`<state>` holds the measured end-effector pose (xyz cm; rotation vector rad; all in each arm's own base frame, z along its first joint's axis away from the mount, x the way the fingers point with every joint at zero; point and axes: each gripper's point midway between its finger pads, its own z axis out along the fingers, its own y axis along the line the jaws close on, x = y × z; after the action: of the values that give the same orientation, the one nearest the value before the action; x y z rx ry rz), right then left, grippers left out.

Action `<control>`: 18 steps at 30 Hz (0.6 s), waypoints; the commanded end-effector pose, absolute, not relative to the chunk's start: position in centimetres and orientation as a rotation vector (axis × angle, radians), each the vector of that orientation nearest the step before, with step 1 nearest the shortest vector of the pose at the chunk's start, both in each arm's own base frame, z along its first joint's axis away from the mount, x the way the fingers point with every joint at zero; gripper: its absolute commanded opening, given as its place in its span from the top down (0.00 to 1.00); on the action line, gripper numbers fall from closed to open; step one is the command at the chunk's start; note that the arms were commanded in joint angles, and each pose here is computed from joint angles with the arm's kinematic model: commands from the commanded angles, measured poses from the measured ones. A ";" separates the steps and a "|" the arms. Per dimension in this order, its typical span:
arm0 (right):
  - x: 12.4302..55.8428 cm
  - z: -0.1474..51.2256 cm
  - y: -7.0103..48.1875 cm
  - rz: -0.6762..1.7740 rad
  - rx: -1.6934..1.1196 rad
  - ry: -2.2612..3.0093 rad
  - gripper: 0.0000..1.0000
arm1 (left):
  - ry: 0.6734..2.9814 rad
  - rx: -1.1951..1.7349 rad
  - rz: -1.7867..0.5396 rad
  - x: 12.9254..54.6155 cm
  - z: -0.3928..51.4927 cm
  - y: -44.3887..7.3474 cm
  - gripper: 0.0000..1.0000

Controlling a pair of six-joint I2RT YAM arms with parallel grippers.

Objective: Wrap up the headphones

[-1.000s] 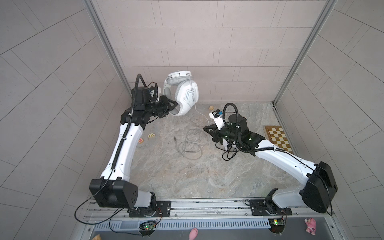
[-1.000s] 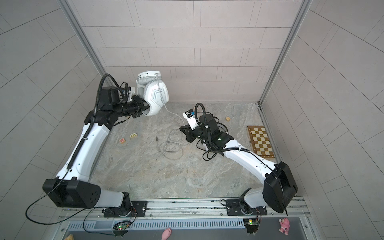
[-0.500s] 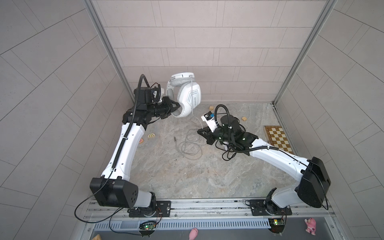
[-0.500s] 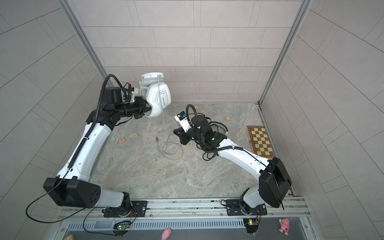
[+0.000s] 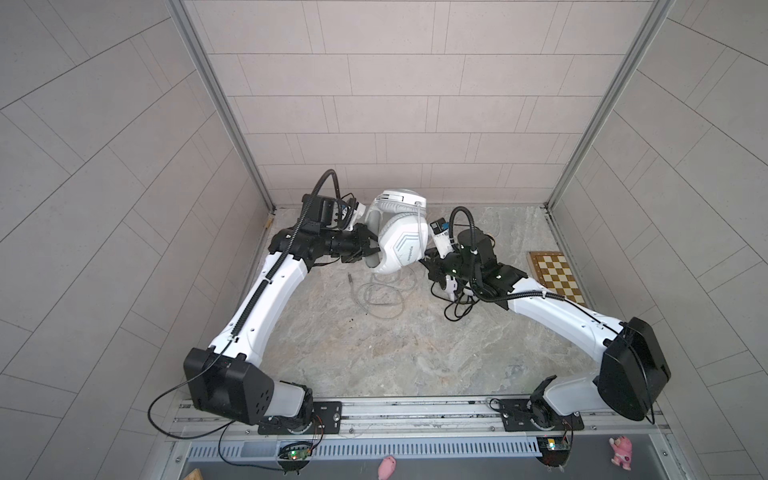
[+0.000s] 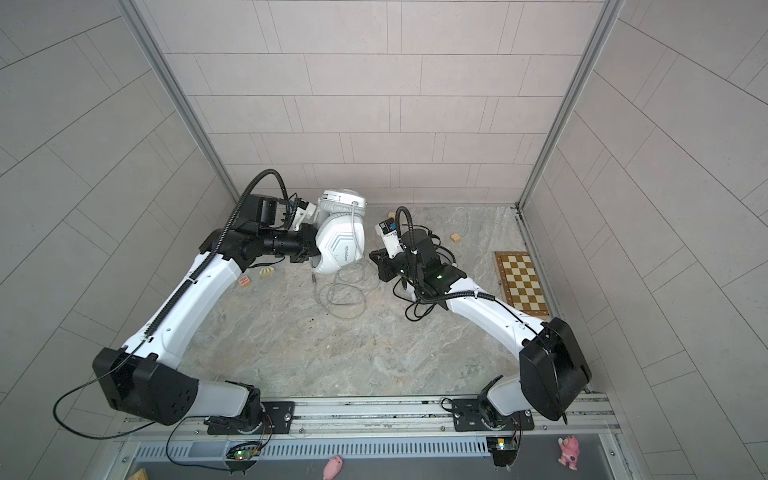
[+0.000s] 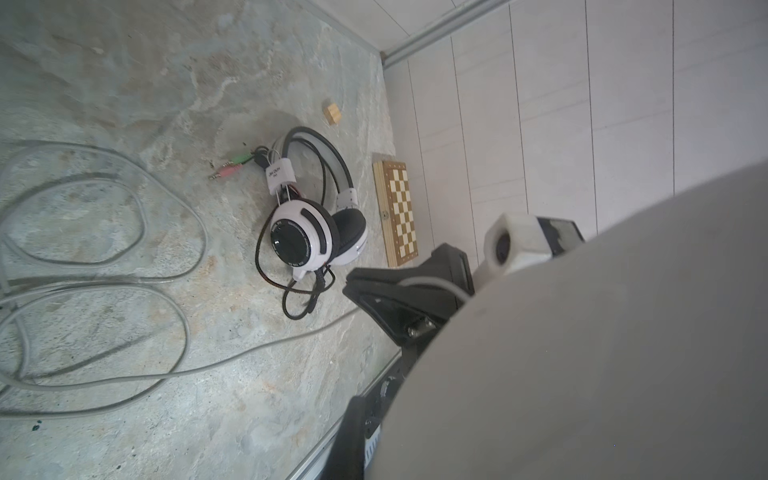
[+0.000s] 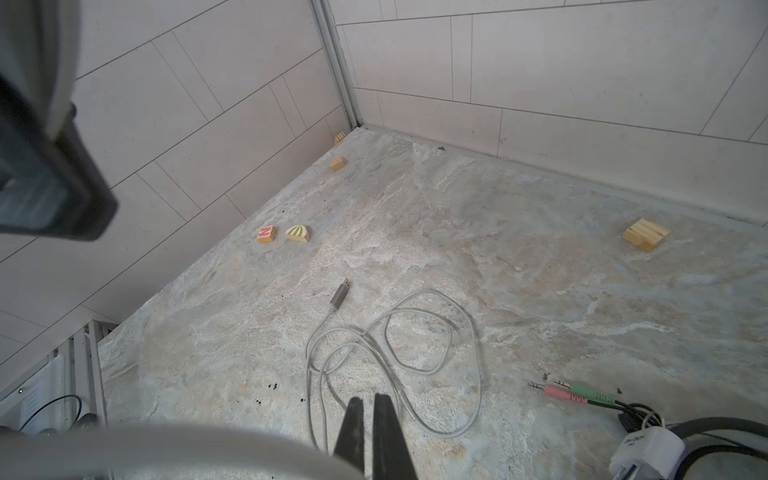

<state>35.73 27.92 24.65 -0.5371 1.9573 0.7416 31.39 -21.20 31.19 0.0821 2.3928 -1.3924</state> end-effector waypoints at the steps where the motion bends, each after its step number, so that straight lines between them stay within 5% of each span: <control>1: 36.1 26.1 27.6 0.798 -0.503 1.909 0.94 | 2.307 0.352 -1.503 27.8 33.4 -23.1 1.00; 9: 36.2 26.5 27.9 0.886 -0.498 1.862 0.85 | 2.407 0.615 -1.374 24.3 31.8 -24.7 1.00; 18: 37.2 24.8 30.2 1.080 -0.446 1.817 0.74 | 2.134 0.596 -1.534 24.5 40.4 -25.9 1.00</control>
<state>36.95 29.37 23.95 -0.4677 1.8785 0.9796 25.72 -25.38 33.99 0.5417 2.3456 -1.4079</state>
